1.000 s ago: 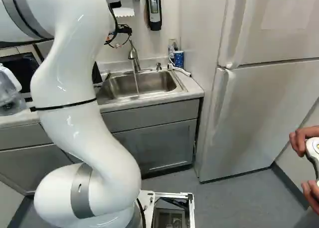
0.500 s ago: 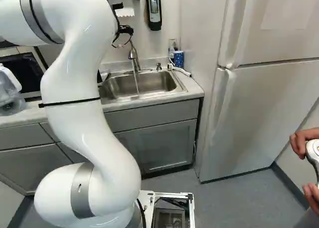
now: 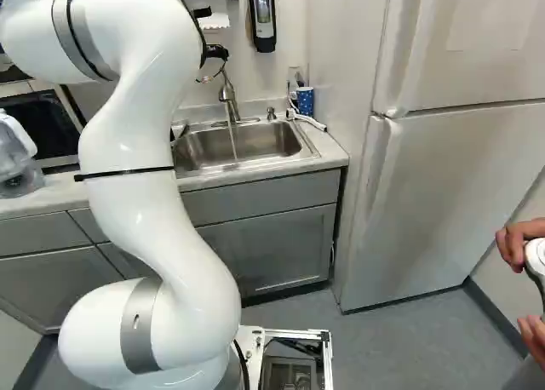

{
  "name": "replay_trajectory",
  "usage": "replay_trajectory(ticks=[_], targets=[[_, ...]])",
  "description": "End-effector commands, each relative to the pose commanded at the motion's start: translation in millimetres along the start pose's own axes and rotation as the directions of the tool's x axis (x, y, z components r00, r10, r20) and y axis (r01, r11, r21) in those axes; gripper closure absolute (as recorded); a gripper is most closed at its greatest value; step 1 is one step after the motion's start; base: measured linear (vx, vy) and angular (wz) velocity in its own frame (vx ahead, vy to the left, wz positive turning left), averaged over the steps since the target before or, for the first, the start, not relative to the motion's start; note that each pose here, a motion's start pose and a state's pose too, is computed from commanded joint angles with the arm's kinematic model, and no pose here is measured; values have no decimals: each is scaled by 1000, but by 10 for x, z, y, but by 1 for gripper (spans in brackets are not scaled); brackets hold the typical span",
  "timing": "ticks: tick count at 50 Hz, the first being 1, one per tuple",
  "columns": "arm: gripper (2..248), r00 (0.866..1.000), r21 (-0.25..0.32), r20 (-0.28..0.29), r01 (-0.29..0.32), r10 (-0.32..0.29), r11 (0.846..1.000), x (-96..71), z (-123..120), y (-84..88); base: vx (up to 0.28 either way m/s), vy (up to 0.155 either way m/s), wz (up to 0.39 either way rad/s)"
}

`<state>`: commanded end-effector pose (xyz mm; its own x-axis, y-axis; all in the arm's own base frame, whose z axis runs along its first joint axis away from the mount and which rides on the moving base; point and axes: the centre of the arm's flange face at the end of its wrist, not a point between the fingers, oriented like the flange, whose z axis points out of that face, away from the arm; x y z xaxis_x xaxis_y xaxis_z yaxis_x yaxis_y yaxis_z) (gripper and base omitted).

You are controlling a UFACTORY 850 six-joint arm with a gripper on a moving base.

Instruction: Rinse the cup and place it in the tray

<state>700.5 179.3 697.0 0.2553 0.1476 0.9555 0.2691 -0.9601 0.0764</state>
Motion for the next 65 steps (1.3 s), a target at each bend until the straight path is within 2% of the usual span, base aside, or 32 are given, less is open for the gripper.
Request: replay_trajectory(ticks=[48, 65], targets=[[3, 999, 12, 54, 2, -3, 1000, -45, 6, -57, 0, 0, 0], [3, 998, 12, 56, 2, -3, 1000, -46, 6, -57, 0, 0, 0]])
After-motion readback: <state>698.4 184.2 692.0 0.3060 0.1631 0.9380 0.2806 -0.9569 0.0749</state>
